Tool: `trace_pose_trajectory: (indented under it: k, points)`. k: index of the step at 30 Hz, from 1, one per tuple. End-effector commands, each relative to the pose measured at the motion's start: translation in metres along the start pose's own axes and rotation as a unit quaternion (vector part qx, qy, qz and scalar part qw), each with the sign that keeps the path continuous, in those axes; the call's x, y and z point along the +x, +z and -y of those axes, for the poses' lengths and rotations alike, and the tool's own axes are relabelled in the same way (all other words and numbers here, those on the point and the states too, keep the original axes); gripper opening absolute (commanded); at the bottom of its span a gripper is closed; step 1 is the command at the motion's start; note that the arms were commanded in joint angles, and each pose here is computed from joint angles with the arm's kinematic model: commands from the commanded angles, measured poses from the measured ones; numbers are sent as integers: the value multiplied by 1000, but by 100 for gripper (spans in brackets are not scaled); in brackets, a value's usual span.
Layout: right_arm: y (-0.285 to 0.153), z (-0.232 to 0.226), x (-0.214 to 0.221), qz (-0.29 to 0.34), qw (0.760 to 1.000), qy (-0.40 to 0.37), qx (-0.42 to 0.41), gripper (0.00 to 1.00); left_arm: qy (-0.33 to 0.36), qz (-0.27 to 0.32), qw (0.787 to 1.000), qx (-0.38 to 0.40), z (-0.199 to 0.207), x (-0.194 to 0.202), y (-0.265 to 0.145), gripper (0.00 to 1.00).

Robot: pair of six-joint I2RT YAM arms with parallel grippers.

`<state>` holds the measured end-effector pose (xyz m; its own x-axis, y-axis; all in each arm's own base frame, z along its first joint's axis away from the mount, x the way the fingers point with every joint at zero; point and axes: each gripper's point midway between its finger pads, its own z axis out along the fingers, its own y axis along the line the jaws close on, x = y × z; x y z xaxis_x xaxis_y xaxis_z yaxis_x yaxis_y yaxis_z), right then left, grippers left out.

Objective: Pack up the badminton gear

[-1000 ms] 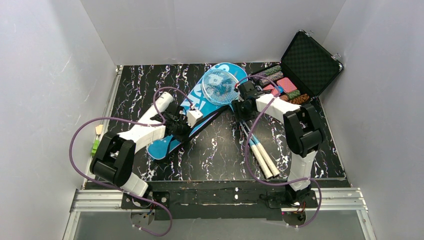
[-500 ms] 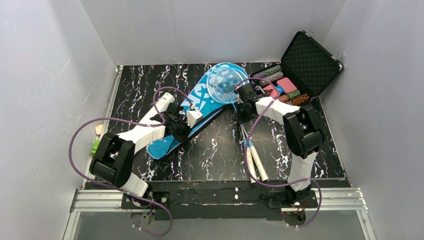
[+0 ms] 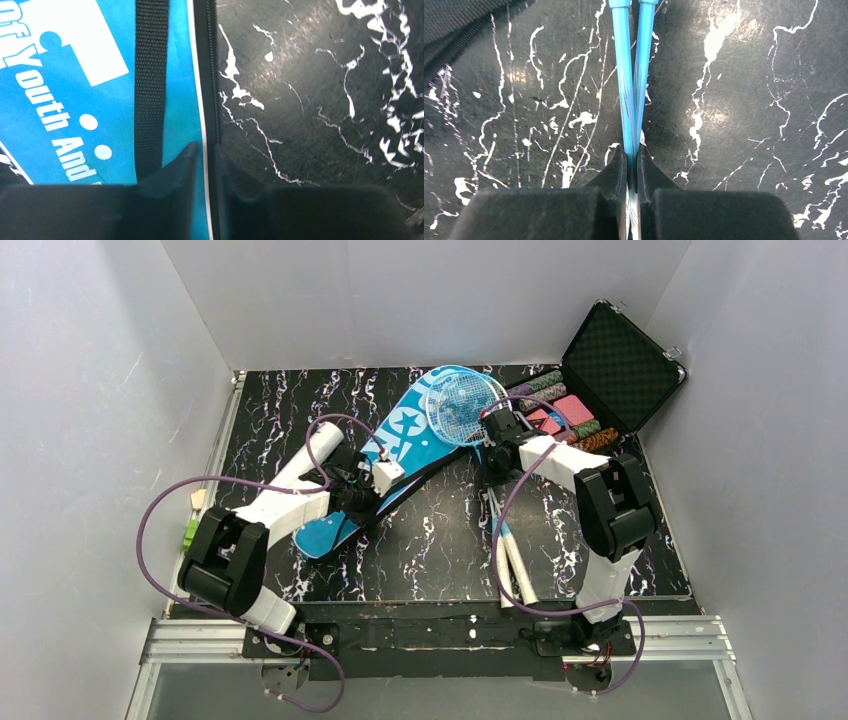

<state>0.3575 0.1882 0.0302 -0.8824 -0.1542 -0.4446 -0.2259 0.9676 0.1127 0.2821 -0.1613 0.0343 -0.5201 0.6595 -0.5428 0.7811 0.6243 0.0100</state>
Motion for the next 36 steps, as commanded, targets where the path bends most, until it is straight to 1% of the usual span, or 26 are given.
trace_pose_trajectory:
  k: [1, 2, 4, 6, 7, 8, 12, 15, 18, 19, 21, 24, 27, 29, 33, 36]
  points:
    - [-7, 20, -18, 19, 995, 83, 43, 9, 8, 34, 999, 7, 4, -25, -23, 31]
    - [-9, 16, -21, 21, 995, 88, 33, 13, 8, 41, 999, 7, 4, -31, -27, 40]
    - [-14, 9, -25, 24, 995, 98, 16, 20, 14, 54, 998, 9, 3, -42, -31, 51]
    - [-18, 3, -29, 24, 994, 110, 4, 36, 21, 55, 998, 10, 0, -48, -28, 57]
    - [-21, 1, -30, 25, 993, 117, 0, 43, 22, 45, 999, 14, -1, -46, -23, 58]
    - [-24, -2, -31, 27, 992, 123, -5, 47, 24, 39, 999, 16, -3, -45, -18, 58]
    - [-43, -13, -37, 46, 988, 148, -27, 60, 24, 18, 999, 25, -3, -37, -4, 60]
    - [-56, -26, -39, 59, 983, 166, -54, 62, 26, 6, 999, 27, -3, -28, 5, 59]
    - [-65, -49, -36, 56, 978, 173, -99, 62, 32, -6, 999, 27, -4, -19, 11, 57]
    - [-67, -57, -36, 55, 977, 176, -111, 62, 32, -11, 999, 24, -5, -16, 13, 56]
    - [-70, -76, -36, 49, 973, 177, -140, 62, 37, -18, 999, 16, -8, -13, 15, 50]
    - [-69, -107, -34, 35, 965, 186, -184, 62, 42, -19, 999, 7, -12, -12, 16, 32]
    - [-61, -128, -33, 19, 954, 207, -216, 62, 43, -19, 999, 2, -15, -14, 15, 12]
    - [-56, -141, -34, 12, 945, 223, -240, 62, 43, -18, 999, 1, -15, -15, 14, 1]
    - [-47, -166, -37, -4, 920, 264, -290, 63, 41, -16, 999, 2, -14, -17, 13, 0]
    - [-40, -178, -42, -8, 907, 285, -310, 64, 35, -10, 999, -3, -15, -21, 10, 0]
